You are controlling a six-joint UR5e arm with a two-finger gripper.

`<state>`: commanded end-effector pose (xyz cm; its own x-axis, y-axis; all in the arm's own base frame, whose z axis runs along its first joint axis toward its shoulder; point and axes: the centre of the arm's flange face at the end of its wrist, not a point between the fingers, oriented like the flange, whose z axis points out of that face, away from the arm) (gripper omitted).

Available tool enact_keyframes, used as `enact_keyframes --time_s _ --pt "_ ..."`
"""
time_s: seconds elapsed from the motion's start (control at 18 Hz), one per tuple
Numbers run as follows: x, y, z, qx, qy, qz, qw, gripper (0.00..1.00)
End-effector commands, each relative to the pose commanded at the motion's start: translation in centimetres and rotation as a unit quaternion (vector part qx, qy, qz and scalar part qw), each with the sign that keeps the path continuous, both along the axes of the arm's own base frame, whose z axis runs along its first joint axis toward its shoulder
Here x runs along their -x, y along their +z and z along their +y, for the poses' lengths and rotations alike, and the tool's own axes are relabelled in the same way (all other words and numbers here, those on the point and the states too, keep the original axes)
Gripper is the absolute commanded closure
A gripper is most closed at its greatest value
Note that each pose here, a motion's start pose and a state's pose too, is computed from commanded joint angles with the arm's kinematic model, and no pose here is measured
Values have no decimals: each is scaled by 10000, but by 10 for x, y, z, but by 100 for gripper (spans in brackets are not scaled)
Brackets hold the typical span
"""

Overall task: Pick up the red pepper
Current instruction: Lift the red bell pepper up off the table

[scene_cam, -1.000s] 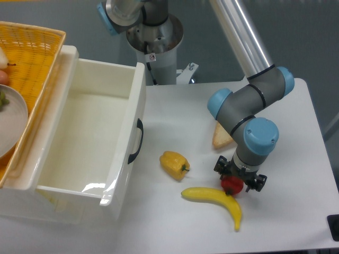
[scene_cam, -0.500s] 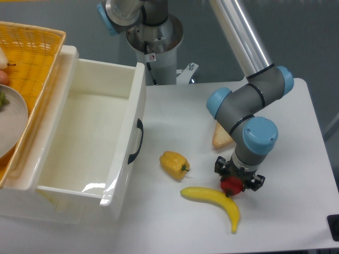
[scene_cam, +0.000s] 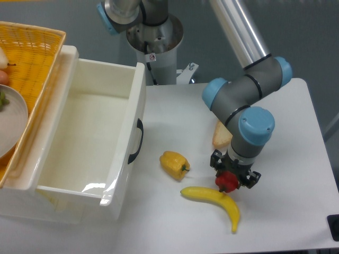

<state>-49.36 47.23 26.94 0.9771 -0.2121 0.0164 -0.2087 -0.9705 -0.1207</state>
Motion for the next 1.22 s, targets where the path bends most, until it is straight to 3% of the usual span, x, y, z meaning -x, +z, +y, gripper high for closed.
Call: enact_keyframes --time_s 0.28,0.44,0.83,1.22 --pt "-14 25 -15 103 -883 -166 9959 63" --pt "-16 31 -15 106 -952 -122 9953 63" --pt "-28 55 -26 90 -1684 -90 9856 63" --pt "-48 66 -33 89 -1776 -68 9840 62"
